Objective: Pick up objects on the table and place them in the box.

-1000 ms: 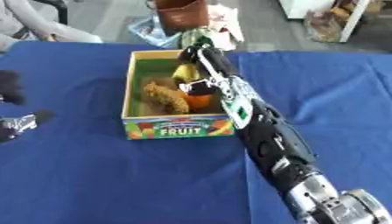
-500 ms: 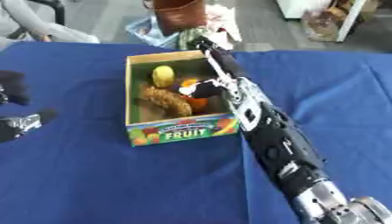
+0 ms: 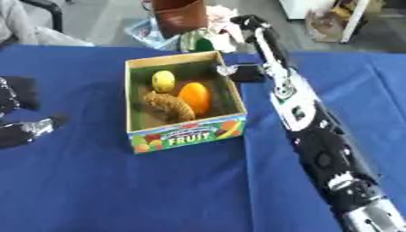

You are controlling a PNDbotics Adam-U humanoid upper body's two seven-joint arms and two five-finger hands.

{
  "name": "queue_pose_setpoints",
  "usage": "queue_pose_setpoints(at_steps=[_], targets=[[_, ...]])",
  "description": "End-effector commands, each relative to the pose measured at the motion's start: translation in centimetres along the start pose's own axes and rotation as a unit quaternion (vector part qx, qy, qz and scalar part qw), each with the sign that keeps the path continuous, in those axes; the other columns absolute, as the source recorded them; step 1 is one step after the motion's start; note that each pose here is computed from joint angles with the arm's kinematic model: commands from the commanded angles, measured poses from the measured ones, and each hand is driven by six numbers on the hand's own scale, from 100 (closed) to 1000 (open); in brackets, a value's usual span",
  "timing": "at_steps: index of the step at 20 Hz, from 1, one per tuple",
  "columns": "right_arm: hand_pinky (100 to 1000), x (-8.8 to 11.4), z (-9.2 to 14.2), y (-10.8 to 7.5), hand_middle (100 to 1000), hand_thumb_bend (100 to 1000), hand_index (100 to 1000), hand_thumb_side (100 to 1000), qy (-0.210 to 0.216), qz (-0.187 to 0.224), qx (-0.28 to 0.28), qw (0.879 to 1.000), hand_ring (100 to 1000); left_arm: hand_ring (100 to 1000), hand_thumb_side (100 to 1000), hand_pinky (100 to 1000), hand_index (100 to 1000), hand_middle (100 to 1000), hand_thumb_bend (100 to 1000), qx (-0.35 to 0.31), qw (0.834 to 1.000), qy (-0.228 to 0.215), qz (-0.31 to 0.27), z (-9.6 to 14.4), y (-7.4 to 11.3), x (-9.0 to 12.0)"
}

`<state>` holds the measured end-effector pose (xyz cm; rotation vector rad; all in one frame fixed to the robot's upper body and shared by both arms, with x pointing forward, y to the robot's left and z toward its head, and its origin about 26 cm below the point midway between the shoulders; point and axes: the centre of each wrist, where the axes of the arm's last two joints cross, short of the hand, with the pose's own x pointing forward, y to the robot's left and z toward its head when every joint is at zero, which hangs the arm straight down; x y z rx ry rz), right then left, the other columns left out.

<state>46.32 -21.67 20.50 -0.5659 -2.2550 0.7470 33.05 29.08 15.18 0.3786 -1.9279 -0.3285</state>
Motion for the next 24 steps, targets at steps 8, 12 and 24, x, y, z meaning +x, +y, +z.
queue_pose_setpoints(at_steps=[8, 12, 24], targets=[[597, 0.0, 5.8, -8.5, 768, 488, 836, 159, 0.013, -0.057, -0.062, 0.996, 774, 520, 111, 572, 670, 520, 801, 0.036, 0.999, 0.004, -0.007, 0.4, 1.2, -0.6], [594, -1.1, 8.9, -9.3, 767, 477, 841, 142, 0.047, -0.056, -0.069, 0.995, 774, 513, 105, 568, 664, 513, 799, 0.047, 0.999, 0.006, -0.002, 0.6, 1.3, -0.9], [584, -3.5, 15.7, -8.9, 748, 385, 837, 100, 0.139, -0.078, -0.116, 0.980, 761, 523, 100, 577, 671, 530, 789, 0.057, 0.998, 0.008, 0.005, 1.1, 1.3, -1.3]])
